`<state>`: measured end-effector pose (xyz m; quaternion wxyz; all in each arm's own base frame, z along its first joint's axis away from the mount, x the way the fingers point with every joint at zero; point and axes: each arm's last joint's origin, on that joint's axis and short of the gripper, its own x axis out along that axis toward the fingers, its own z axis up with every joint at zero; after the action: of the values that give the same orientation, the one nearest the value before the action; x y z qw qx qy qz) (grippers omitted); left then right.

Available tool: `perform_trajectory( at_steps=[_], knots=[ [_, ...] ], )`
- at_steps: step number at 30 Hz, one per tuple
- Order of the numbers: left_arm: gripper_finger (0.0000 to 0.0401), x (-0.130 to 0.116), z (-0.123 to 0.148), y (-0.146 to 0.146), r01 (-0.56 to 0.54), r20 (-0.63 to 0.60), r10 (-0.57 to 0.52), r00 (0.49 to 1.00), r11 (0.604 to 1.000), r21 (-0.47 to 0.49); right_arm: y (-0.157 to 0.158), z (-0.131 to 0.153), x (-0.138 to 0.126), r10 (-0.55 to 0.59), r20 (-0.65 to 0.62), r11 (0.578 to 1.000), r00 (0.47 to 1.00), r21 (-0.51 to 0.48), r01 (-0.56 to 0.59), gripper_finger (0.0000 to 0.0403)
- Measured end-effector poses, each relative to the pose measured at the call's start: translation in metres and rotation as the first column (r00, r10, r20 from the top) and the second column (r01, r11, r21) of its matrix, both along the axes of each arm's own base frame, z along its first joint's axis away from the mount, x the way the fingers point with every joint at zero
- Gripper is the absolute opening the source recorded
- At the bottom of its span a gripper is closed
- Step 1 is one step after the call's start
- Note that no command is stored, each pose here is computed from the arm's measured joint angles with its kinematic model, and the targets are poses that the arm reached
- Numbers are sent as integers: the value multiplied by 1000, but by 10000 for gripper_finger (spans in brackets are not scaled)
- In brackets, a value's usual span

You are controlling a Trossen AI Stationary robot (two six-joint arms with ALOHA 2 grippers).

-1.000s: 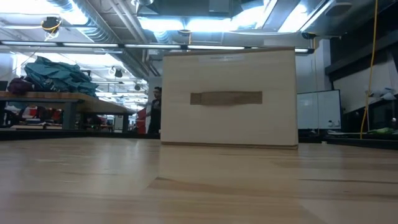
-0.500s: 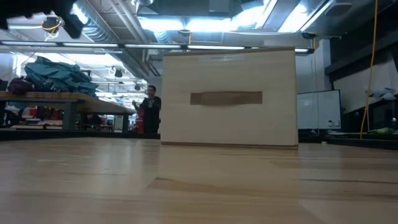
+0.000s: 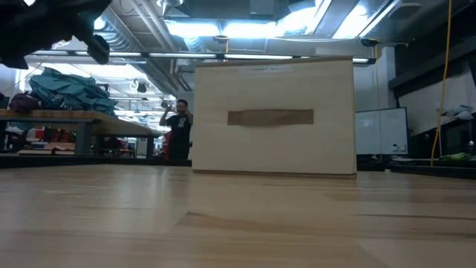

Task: Fold towel
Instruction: Return to Home Position

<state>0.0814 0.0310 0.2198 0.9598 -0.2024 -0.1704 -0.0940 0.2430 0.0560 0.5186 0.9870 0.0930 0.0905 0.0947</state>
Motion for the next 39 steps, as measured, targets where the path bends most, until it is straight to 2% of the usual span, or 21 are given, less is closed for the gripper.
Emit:
perform_trajectory(
  at_steps=[5,9,16,22,26,30,34,39],
  knots=[
    [3,6,-13,-1,-18,-62,17,998,1000,-17,5,-18,17,14,18,998,1000,55,-15,21],
    [3,10,-24,-3,20,-113,-24,993,999,-38,9,-42,34,29,51,996,998,85,-33,21],
    [3,12,-26,-9,67,-132,-68,989,998,-14,15,-101,60,17,122,984,992,176,-39,21],
    [3,13,-26,-13,109,-134,-113,984,993,-34,16,-164,65,6,212,964,977,257,-62,21],
    [3,13,-26,-14,137,-138,-147,980,988,-73,15,-208,58,-3,192,935,981,350,-66,21],
    [3,13,-26,-15,154,-140,-167,976,983,-98,12,-236,44,6,205,888,979,449,-99,21],
    [3,13,-26,-16,163,-142,-182,973,978,-131,7,-241,14,61,317,855,946,473,-214,21],
    [3,13,-26,-15,161,-143,-181,973,977,-139,-5,-235,-38,73,435,862,897,425,-276,21]
  ],
)
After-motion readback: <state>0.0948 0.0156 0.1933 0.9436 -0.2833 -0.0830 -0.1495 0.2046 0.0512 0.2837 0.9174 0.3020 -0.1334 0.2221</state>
